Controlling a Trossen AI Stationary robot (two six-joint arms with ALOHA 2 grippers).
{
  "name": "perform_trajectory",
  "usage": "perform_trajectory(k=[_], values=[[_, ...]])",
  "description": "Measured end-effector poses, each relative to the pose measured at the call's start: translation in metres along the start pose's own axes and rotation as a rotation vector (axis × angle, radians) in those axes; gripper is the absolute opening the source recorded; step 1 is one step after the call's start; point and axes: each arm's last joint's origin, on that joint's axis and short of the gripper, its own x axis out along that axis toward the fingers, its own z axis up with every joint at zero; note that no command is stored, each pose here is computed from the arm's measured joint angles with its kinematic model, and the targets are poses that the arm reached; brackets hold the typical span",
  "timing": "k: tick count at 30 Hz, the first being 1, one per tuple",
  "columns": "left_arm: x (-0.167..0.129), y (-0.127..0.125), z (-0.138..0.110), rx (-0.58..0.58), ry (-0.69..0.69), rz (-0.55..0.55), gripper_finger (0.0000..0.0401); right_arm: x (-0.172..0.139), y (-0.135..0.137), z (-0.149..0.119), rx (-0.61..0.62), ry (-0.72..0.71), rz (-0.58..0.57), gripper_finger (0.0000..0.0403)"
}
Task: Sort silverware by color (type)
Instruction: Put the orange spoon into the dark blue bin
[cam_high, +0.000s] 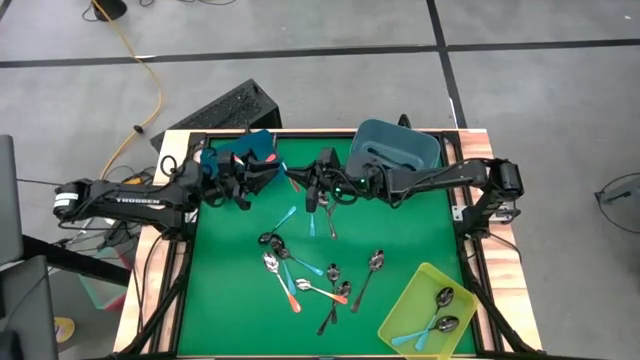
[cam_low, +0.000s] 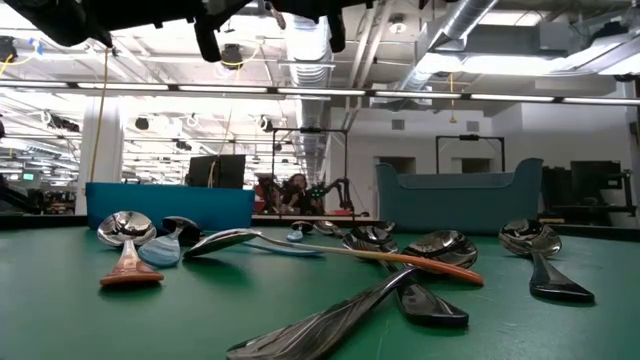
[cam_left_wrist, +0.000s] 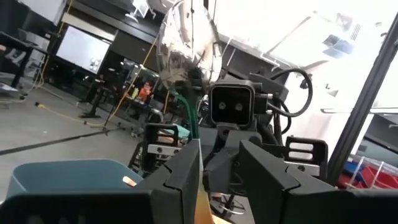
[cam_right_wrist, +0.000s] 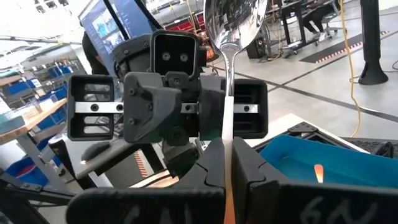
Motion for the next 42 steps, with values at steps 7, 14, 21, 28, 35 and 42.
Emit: perform_trajectory(k=[7, 14, 21, 28, 35, 42], values=[[0.0, 0.003, -0.004, -0.014, 0.034, 0.051, 0.0099, 0.006, -0.002, -0.009, 0.01, 0.027, 0.005, 0.0011], [0.0, 0.004, -0.006, -0.016, 0.05, 0.055, 0.0099, 0.011, -0.003, -0.019, 0.038, 0.051, 0.026, 0.0011], [0.0, 0.004, -0.006, -0.007, 0.055, 0.056, 0.0085, 0.011, -0.003, -0.019, 0.039, 0.054, 0.033, 0.0011], [0.0, 0.003, -0.007, 0.001, 0.078, 0.014, 0.0008, 0.011, 0.0, -0.02, 0.038, 0.056, 0.048, 0.0011], [0.0, 0.003, -0.007, 0.002, 0.082, 0.004, 0.0002, 0.01, 0.001, -0.021, 0.039, 0.058, 0.049, 0.0025], [0.0, 0.003, -0.007, 0.006, 0.072, 0.022, 0.0001, 0.01, 0.001, -0.02, 0.042, 0.056, 0.042, 0.0045]])
